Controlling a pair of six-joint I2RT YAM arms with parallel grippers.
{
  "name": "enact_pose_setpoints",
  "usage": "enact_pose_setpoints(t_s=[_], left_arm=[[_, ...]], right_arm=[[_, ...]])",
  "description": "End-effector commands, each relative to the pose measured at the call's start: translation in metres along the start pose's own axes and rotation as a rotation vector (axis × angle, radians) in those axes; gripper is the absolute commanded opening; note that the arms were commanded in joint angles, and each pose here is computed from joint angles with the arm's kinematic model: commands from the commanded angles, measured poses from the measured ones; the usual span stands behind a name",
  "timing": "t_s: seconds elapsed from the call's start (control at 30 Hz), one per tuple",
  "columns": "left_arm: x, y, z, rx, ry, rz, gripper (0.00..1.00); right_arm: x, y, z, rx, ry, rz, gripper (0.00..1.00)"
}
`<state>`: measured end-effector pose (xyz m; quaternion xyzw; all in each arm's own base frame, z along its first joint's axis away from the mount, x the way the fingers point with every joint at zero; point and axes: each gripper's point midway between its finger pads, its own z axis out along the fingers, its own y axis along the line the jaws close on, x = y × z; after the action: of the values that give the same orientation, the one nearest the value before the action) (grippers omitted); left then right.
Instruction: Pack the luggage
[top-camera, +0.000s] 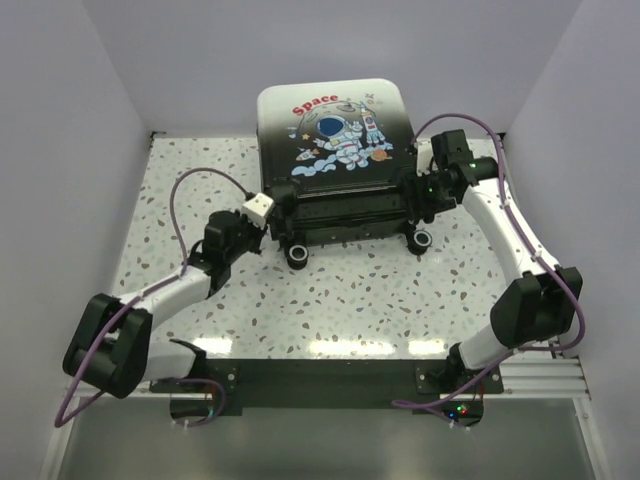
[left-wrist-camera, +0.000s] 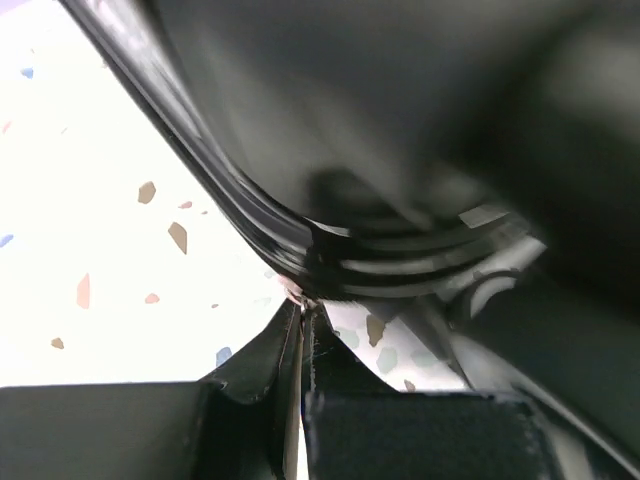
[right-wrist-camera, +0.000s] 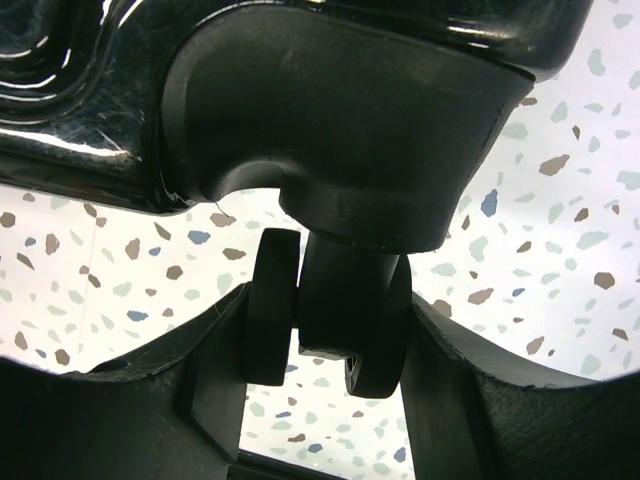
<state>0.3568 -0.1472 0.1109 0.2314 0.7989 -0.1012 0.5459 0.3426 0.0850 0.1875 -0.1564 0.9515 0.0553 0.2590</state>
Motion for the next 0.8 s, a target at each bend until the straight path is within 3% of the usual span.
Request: enact_pose_setpoints(t_s=[0.0,0.13,0.3,0.37,0.57,0.77], left_arm=[[-0.059,-0.023,-0.024,0.055,-0.260,0.160,0.00],[-0.023,-0.068,-0.047,0.147,-0.288,0.319,0.00],[-0.007,-0.104,-0.057,0.185,-0.360,0.589,0.00],[0.000,-0.105,-0.050,0.152,-0.319,0.627,0.00],[-0.009,-0.136,-0.035,0.119,-0.294,0.593,0.00],[0.001,-0.213,-0.047,0.167,-0.214,0.537,0.00]], right_arm=[[-0.013,0.028,-0.005,-0.125,-0.040,-0.020,0.00],[-0.016,0.030,-0.004,-0.125,-0.056,0.027,0.00],[-0.021,0.029,0.000,-0.121,-0.063,0.046,0.00],[-0.022,0.028,0.002,-0.116,-0.064,0.052,0.00],[-0.016,0.030,0.004,-0.121,-0.057,0.055,0.00],[-0.009,0.032,0.003,-0.125,-0.047,0.083,0.00]])
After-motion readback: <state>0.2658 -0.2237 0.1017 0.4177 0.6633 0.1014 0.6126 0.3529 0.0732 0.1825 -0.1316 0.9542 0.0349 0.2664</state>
